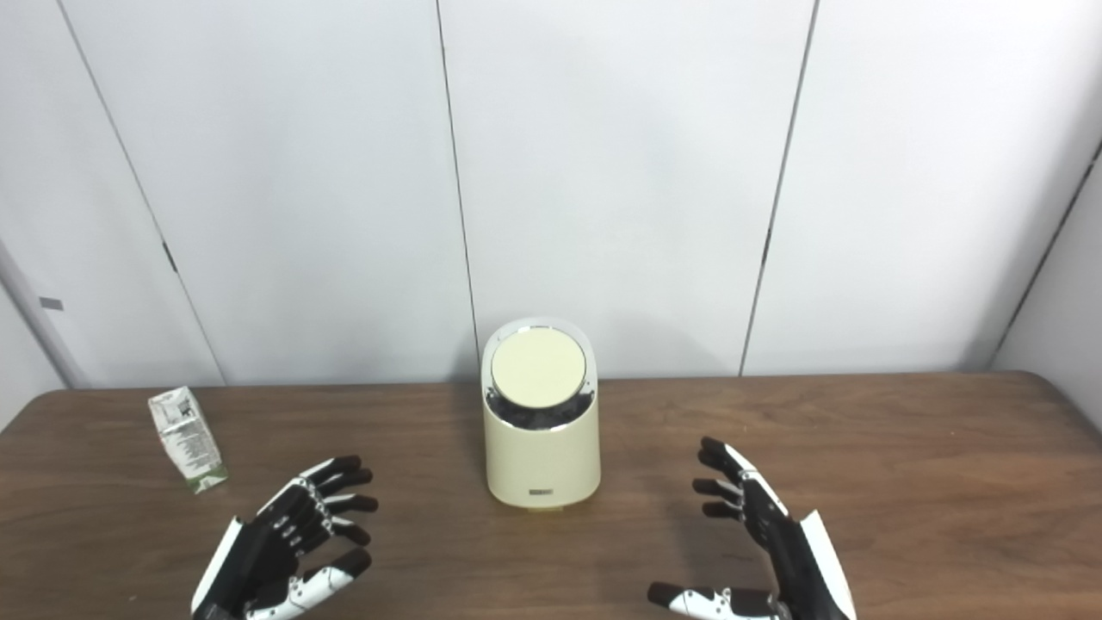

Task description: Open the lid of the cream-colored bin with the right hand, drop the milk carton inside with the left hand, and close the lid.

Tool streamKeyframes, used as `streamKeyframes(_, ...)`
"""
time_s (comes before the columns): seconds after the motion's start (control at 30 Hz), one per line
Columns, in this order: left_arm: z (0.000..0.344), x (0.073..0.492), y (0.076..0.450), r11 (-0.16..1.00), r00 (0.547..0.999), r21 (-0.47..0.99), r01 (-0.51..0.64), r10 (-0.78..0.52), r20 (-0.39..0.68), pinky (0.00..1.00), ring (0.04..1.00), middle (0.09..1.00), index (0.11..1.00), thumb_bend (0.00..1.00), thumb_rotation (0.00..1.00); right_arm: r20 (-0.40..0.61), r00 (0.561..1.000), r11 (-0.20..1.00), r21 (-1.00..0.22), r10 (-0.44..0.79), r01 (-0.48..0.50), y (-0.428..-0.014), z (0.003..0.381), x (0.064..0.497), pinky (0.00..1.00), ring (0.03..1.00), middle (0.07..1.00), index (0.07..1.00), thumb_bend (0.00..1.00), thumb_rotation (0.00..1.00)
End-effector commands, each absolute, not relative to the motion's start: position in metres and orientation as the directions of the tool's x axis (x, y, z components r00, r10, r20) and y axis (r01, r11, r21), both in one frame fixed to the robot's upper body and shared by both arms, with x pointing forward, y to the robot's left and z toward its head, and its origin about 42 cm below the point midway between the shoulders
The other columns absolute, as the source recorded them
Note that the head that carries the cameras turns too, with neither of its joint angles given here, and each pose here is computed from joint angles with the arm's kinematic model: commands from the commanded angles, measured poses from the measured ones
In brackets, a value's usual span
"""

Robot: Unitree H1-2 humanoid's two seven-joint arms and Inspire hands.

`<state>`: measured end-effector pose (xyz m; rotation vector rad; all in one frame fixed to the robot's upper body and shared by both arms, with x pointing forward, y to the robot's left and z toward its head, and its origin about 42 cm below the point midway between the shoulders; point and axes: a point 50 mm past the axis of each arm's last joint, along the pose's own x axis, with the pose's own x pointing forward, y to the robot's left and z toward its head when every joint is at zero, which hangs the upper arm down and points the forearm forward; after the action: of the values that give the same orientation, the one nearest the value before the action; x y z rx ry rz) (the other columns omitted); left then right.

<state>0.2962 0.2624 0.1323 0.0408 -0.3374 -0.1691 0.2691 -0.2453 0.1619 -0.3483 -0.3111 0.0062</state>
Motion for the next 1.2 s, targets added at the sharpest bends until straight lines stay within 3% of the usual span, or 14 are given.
streamKeyframes(0.0,0.150,0.301,0.262,0.984,0.901,0.083,0.159,-0.179,0.395,0.53,0.693,0.788,0.823,0.74,0.21,0.361,0.930,0.939,-0.338,0.075,0.056,-0.244,0.177,0.272,0.70,0.779,0.866,0.871,0.72,0.05)
streamKeyframes(0.5,0.150,0.302,0.259,0.983,0.903,0.072,0.167,-0.182,0.390,0.53,0.693,0.790,0.820,0.73,0.18,0.357,0.931,0.937,-0.344,0.076,0.055,-0.243,0.177,0.273,0.69,0.771,0.859,0.864,0.73,0.06)
streamKeyframes(0.83,0.144,0.315,0.257,0.983,0.902,0.083,0.165,-0.184,0.391,0.53,0.692,0.793,0.817,0.72,0.17,0.388,0.916,0.931,-0.361,0.099,0.052,-0.232,0.188,0.292,0.70,0.820,0.871,0.876,0.71,0.26)
streamKeyframes(0.97,0.143,0.319,0.255,0.983,0.903,0.080,0.163,-0.181,0.390,0.52,0.694,0.792,0.817,0.72,0.16,0.410,0.905,0.921,-0.385,0.111,0.061,-0.227,0.206,0.307,0.70,0.838,0.885,0.884,0.71,0.23)
streamKeyframes(1.17,0.141,0.325,0.254,0.983,0.898,0.084,0.164,-0.184,0.400,0.52,0.689,0.787,0.814,0.71,0.15,0.423,0.901,0.909,-0.405,0.094,0.096,-0.225,0.229,0.330,0.71,0.827,0.877,0.887,0.75,0.30)
